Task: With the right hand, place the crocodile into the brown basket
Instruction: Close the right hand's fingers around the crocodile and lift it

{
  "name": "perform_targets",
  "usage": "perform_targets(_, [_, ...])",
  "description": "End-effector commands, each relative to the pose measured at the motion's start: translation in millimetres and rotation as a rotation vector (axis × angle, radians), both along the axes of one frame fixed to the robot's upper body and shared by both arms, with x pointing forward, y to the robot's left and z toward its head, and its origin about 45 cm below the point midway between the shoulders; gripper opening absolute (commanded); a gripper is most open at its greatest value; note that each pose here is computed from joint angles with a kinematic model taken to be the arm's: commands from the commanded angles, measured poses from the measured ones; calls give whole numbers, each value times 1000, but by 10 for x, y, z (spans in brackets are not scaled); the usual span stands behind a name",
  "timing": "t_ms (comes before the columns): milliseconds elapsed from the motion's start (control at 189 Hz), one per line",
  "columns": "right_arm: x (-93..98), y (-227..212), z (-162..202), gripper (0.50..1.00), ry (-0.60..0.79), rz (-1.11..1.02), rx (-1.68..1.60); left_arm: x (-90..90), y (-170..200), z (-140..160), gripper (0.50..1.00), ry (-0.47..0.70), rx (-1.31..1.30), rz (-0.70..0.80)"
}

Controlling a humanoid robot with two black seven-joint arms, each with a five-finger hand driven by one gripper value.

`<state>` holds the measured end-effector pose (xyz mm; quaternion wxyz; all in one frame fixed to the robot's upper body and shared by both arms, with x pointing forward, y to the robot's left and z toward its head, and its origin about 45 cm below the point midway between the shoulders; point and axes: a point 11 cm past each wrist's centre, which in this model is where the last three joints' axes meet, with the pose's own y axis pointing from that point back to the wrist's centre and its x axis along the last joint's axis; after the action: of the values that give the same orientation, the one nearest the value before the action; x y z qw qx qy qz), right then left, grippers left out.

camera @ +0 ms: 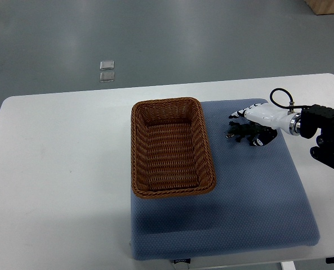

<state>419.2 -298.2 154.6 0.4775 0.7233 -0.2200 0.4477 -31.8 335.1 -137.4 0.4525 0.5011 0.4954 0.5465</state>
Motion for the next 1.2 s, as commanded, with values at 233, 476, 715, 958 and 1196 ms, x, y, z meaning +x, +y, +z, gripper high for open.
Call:
perform_targets(233, [3,-26,-8,682,-2,-6,-6,0,0,0,1000,0,0,0])
perform_targets(476, [24,-45,14,550,-22,-17,-5,0,0,0,1000,0,0,0])
perform_targets(715, [70,-103,104,500,-66,-36,7,0,0,0,1000,0,0,0])
perform_targets(958, [160,-103,259,500,-102,-39,18,0,0,0,1000,0,0,0])
perform_targets(1196, [289,13,498,500,-172,-15,35,0,0,0,1000,0,0,0])
